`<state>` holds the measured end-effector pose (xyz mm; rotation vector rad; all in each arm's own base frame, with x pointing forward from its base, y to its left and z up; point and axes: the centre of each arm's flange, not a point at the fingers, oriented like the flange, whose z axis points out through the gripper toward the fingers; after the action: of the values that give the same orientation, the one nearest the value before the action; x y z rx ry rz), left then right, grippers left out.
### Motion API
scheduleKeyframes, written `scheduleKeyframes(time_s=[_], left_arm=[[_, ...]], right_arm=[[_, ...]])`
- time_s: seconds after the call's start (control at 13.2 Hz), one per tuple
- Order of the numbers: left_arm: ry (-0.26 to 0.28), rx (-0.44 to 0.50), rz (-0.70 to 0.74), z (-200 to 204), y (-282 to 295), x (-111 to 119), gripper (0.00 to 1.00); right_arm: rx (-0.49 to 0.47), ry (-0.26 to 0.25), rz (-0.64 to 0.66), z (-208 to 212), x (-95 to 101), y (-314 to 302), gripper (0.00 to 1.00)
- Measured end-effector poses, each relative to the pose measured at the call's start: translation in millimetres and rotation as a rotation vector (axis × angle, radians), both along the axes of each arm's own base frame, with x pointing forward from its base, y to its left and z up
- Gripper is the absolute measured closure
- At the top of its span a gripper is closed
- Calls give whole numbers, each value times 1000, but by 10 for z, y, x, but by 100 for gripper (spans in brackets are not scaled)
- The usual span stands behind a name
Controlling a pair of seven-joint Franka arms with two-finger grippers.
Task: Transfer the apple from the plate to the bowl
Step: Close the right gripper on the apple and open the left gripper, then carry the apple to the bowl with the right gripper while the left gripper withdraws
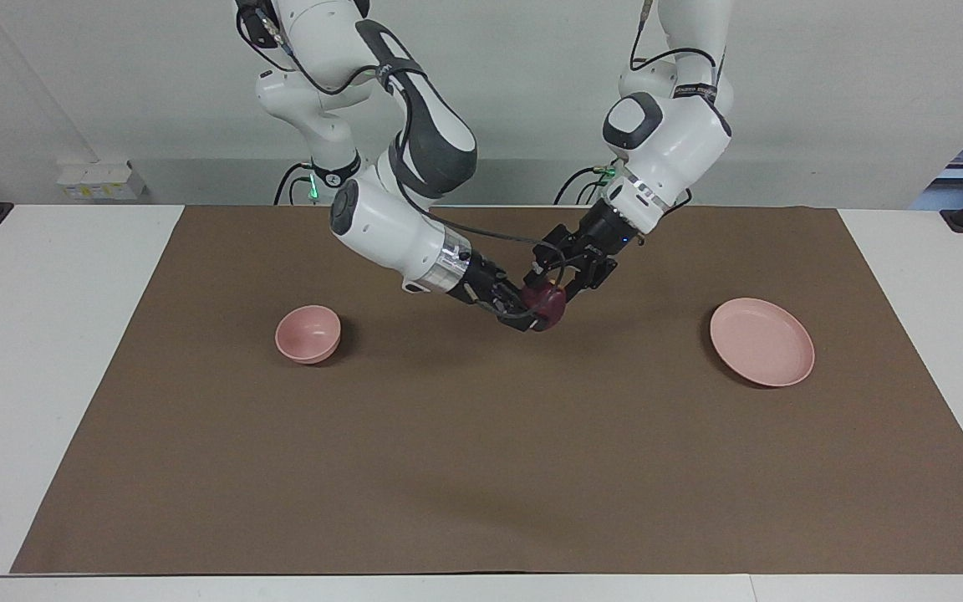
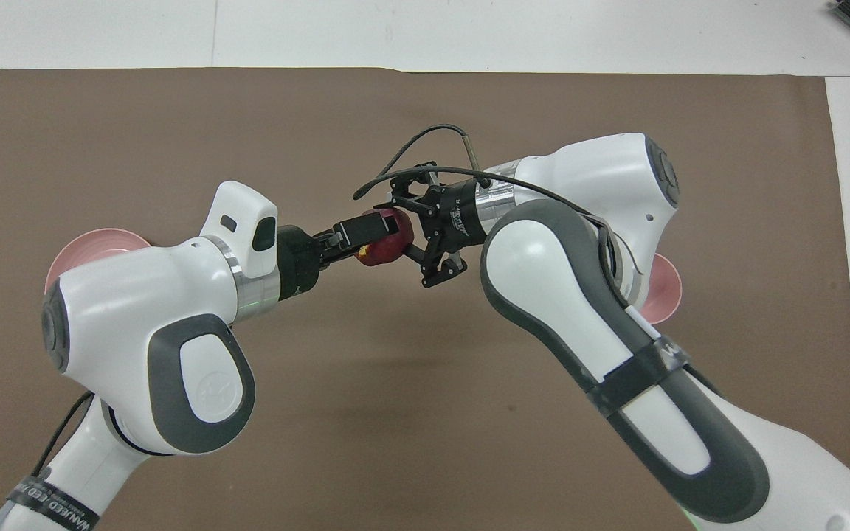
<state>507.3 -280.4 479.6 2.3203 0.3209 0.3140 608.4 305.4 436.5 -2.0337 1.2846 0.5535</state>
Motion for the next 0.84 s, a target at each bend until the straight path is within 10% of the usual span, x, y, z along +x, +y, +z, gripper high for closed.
scheduleKeyframes(time_s=[0.46,0.84], left_arm=[[20,26,-29,-50,75,35,0],[70,398,-260,-245,677,176,0]], right_arm=[[-113,-74,112,260,46,-544,38],[-286,-224,334,378,58,-1018,38]])
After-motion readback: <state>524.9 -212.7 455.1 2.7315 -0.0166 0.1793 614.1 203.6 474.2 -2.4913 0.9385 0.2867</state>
